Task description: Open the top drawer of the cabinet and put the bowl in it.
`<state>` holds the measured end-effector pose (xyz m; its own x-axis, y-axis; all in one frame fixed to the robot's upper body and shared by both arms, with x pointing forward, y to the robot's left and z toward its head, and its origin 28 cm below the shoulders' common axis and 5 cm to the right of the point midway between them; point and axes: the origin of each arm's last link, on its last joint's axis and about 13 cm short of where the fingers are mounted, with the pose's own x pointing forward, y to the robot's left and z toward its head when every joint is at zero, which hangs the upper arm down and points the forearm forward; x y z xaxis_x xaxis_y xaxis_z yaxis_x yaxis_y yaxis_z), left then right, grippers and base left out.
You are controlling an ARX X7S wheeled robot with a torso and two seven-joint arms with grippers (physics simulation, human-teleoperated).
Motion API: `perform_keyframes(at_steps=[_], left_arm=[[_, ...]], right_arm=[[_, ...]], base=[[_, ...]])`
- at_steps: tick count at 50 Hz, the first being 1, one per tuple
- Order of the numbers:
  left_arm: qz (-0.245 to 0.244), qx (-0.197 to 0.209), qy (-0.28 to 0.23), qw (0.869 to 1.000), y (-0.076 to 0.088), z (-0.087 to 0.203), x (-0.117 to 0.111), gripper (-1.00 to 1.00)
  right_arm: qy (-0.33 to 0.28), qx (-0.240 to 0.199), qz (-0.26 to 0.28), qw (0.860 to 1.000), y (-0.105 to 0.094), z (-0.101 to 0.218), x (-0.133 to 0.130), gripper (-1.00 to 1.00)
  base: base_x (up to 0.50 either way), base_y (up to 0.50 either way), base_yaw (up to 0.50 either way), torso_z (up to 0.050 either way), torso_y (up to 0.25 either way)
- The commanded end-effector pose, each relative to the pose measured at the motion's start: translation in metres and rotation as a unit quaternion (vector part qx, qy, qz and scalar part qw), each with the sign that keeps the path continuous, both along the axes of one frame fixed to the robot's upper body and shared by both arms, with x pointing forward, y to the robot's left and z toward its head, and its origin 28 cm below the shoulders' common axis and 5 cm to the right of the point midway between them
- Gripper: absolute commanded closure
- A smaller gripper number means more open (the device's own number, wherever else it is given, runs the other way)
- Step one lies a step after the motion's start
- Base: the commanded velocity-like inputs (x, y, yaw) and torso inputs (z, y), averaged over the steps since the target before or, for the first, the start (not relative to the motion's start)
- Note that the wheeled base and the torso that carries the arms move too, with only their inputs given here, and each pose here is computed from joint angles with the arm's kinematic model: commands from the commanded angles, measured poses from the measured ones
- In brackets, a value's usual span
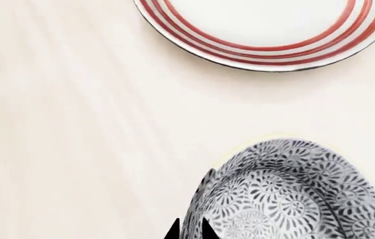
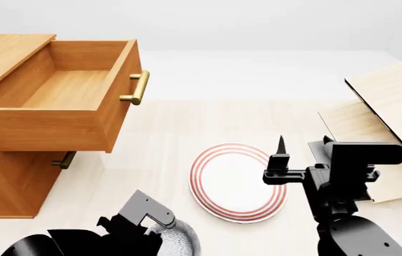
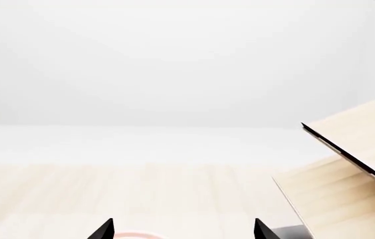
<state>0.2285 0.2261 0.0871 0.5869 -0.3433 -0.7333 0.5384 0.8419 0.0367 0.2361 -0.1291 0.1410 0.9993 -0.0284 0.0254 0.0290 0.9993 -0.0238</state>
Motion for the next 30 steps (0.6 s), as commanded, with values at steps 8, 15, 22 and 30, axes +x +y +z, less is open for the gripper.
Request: perform_keyframes(at_steps=[8,15,22,30], left_arm=[[0.008,0.02,-0.062,0.998,0.001,0.03,0.003,1.0],[0.002,0.019,-0.074,0.997,-0.001,0.038,0.002,1.0],[-0.01,0.016,-0.091,0.996,-0.004,0.048,0.0,1.0],[-0.032,0.002,-0.127,0.991,-0.012,0.065,-0.007,1.0]], right_arm=[[-0.012,0.0,-0.002,1.0,-0.001,0.009,-0.006,-1.0],[-0.015,-0.001,-0.003,1.0,-0.001,0.012,-0.007,-1.0],[-0.019,-0.002,-0.007,1.0,-0.003,0.016,-0.007,-1.0],[-0.022,-0.003,-0.011,1.0,-0.005,0.019,-0.008,-1.0]], base=[[0.0,0.0,0.0,0.0,0.0],[0.0,0.0,0.0,0.0,0.0],[0.0,0.0,0.0,0.0,0.0],[0.0,0.0,0.0,0.0,0.0]])
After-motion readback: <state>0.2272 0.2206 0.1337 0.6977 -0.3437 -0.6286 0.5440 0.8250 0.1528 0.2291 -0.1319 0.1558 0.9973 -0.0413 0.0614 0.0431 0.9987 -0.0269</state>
